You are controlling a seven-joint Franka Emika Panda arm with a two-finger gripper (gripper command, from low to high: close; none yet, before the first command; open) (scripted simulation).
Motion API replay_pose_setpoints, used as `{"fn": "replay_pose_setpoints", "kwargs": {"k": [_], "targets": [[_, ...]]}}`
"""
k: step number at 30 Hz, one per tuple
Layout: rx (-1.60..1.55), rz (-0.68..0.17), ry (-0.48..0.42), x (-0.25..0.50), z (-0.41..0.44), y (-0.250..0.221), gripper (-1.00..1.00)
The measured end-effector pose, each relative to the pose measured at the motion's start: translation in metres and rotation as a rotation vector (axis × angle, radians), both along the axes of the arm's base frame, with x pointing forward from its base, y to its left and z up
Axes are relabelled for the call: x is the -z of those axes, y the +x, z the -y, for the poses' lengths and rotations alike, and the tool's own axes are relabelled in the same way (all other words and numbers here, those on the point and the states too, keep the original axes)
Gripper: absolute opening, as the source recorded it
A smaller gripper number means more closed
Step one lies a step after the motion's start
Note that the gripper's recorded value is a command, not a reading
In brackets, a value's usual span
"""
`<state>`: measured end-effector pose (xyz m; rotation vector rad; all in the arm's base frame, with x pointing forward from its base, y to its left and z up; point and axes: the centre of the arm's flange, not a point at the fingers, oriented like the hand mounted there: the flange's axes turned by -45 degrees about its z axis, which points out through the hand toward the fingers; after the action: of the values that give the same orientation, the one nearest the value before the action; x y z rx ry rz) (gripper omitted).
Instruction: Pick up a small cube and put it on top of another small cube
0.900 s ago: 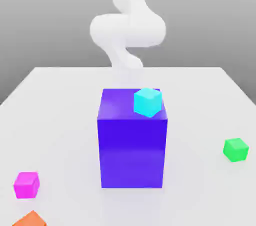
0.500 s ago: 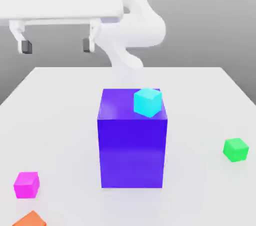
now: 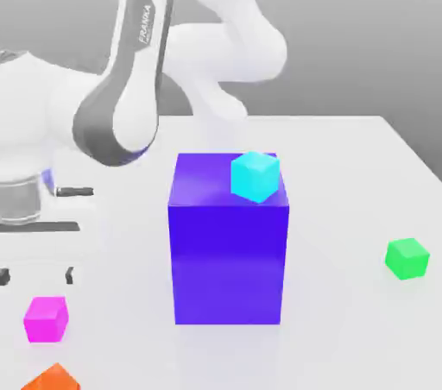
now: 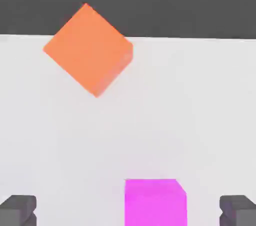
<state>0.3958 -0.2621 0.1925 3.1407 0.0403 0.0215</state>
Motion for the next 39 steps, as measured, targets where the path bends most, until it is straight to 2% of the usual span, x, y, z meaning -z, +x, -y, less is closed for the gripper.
{"fn": "replay_pose_setpoints", "kwargs": {"k": [4,5,12,16,18,23,29,34,39], "targets": [[-0.002,-0.013,-0.002,0.052,0.003,-0.004,0.0],[-0.001,-0.013,-0.001,0.061,0.003,-0.005,-1.0],[-0.001,-0.014,0.001,0.061,0.003,-0.005,-1.0],[-0.001,-0.014,0.0,0.018,0.003,-0.005,-1.0],[-0.037,0.01,-0.006,-0.003,-0.01,0.013,-1.0],[-0.157,0.039,0.03,-0.019,-0.128,0.064,-1.0],[-0.289,0.048,0.068,-0.036,-0.276,0.077,-1.0],[-0.422,0.043,0.086,-0.05,-0.41,0.045,-1.0],[-0.62,0.035,0.085,-0.068,-0.573,-0.061,-1.0]]}}
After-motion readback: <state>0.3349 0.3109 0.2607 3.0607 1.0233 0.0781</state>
